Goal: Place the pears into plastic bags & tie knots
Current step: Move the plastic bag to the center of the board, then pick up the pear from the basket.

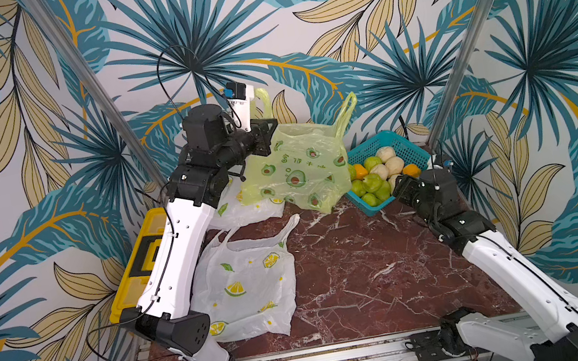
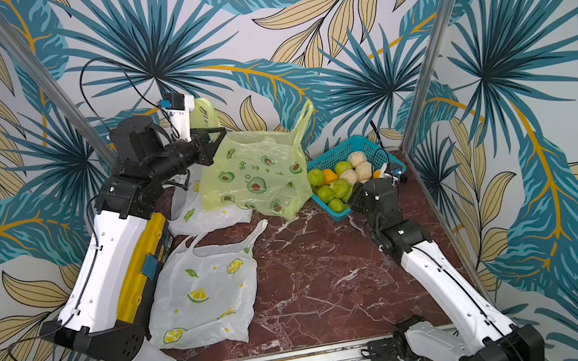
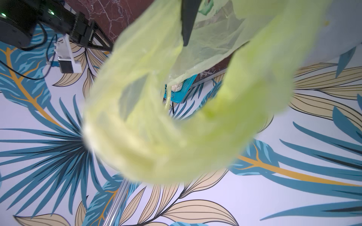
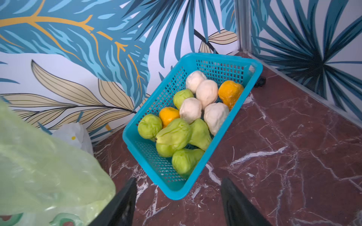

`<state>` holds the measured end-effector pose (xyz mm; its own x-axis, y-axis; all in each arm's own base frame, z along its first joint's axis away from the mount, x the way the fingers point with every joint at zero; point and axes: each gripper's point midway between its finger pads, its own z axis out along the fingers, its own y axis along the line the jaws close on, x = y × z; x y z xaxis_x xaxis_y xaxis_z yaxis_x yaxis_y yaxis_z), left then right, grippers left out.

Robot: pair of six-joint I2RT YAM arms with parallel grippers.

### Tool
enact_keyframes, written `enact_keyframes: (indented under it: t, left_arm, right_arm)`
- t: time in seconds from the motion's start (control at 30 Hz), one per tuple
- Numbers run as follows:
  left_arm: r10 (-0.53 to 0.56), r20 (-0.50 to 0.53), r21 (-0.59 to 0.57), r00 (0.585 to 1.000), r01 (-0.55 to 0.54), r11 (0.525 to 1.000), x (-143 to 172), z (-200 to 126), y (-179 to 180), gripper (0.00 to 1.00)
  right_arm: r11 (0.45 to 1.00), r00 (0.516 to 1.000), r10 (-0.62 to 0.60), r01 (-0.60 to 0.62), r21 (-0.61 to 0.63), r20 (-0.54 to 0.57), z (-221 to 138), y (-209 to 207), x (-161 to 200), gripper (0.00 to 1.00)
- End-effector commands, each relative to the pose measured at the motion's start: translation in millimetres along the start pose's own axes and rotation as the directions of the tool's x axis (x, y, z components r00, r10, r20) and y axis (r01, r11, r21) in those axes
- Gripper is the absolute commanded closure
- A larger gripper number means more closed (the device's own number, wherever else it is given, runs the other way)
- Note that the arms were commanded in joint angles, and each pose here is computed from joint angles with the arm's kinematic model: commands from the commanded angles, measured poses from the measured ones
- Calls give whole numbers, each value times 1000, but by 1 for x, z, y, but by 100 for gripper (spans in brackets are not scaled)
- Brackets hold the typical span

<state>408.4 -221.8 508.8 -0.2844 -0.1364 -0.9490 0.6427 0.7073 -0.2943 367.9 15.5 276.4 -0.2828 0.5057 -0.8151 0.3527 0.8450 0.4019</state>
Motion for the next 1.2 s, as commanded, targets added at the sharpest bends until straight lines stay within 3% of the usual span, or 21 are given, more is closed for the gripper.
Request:
enact_keyframes:
  t: [0.0,0.1,0.27,0.47,0.63,0.87,1.07,1.17]
  left_arm:
    - [-78,-77,81,994,84,993,18,-12,2,100]
    - [-147,-154,138,977,169,976,41,-12,6,100]
    - [-172,-250,234,953,232,944,71,-17,-5,100]
    - [-190,-256,213,948,248,945,78,-38,10,100]
    - [-203,-289,246,935,278,929,92,-46,6,100]
    - [-190,-310,231,932,267,935,113,-50,11,100]
    - [-182,-328,232,927,266,936,125,-48,15,100]
    - [-177,-331,220,927,258,941,131,-49,17,100]
  right_arm:
    - [992,991,-95,102,77,-93,21,-3,12,27]
    - [974,974,-158,180,137,-160,47,-3,19,23]
    - [967,955,-158,202,157,-252,93,7,36,13]
    - [942,906,-191,278,189,-379,138,9,66,6]
    - [949,889,-148,250,190,-433,168,13,92,2]
    - [931,863,-132,277,239,-487,187,4,112,1]
    - [981,855,-81,158,109,-513,196,34,123,1]
    - [985,863,-3,90,148,-506,198,30,117,1]
